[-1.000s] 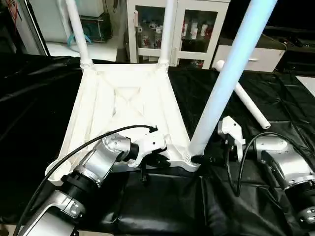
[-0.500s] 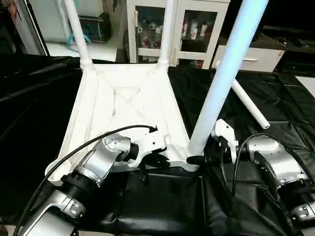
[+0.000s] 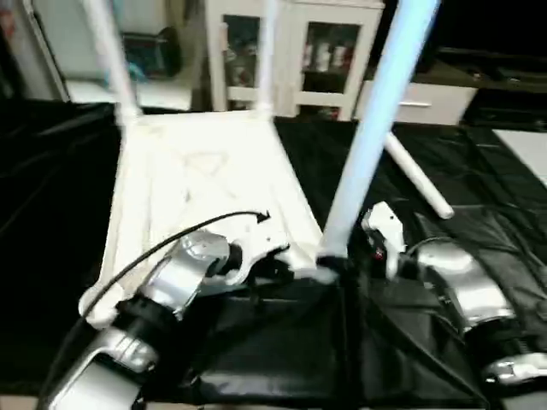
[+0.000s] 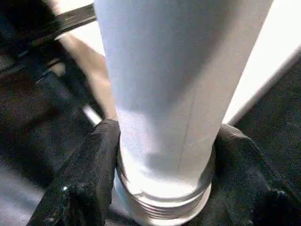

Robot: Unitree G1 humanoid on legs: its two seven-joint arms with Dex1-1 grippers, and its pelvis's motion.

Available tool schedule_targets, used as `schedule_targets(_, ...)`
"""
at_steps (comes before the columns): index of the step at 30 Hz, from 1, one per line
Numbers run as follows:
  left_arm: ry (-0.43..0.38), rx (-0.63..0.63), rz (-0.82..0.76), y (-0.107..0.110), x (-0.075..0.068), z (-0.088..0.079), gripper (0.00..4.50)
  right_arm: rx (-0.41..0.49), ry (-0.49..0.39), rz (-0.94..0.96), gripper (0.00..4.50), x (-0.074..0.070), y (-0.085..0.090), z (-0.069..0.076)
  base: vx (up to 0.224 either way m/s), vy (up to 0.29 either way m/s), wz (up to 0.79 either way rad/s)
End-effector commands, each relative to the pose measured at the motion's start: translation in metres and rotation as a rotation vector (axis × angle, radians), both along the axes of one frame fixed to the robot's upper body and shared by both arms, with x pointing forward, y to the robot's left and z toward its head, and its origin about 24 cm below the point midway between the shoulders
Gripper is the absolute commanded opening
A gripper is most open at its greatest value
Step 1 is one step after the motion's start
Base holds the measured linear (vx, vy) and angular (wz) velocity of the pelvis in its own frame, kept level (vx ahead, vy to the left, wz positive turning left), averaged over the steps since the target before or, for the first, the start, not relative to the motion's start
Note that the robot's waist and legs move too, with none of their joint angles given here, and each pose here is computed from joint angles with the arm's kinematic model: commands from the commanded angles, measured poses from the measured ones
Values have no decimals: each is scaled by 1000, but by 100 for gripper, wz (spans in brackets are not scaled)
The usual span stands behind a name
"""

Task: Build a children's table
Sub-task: Rotate leg to tighten

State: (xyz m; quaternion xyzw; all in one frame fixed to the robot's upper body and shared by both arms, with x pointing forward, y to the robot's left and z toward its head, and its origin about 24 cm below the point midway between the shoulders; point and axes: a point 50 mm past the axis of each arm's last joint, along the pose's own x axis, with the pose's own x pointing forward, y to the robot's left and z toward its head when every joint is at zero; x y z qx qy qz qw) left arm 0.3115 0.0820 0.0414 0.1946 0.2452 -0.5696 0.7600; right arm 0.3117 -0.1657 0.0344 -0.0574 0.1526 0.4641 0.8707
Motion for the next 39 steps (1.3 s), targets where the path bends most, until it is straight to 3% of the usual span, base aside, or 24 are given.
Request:
schedule_targets(1, 80, -4, 6, -18, -8, -16, 0, -62, 43, -221, 262, 4, -12, -16, 0, 0, 0)
schedule_targets(10, -43, 25, 304, -35, 22, -11, 0, -80, 127, -631, 262, 15, 32, -40, 0, 0, 0)
schedule_targets(11, -43, 25, 304, -35, 22, -11, 0, -80, 127, -631, 262, 15, 32, -40, 0, 0, 0)
schedule_targets(14, -85, 19, 374, -36, 29, -8, 0, -54, 120, -806, 262, 23, 53, -36, 0, 0, 0)
schedule_targets(19, -83, 22, 384, -34, 30, -9, 0, 31, 82, -735, 262, 26, 71, -24, 0, 0, 0)
schedule_targets(22, -82, 26, 380, -32, 30, -11, 0, 89, 28, -701, 262, 26, 67, -14, 0, 0, 0)
schedule_targets(23, -82, 26, 379, -32, 30, -11, 0, 93, 27, -699, 318, 26, 67, -13, 0, 0, 0)
schedule_targets(27, -84, 29, 373, -28, 31, -11, 0, 113, -3, -663, 338, 27, 54, -3, 0, 0, 0)
schedule_targets(28, -80, 24, 356, -28, 30, -11, 0, 113, -12, -636, 369, 26, 48, 0, 0, 0, 0)
schedule_targets(29, -73, 19, 340, -28, 29, -11, 0, 116, -15, -604, 369, 26, 44, 3, 0, 0, 0)
schedule_targets(34, -15, 32, 233, -24, 20, -16, 0, 56, 11, -373, 410, 15, 27, 9, 0, 0, 0)
schedule_targets(39, 38, 42, 75, -19, 7, -19, 0, -22, 9, -151, 410, 0, 5, 13, 0, 0, 0)
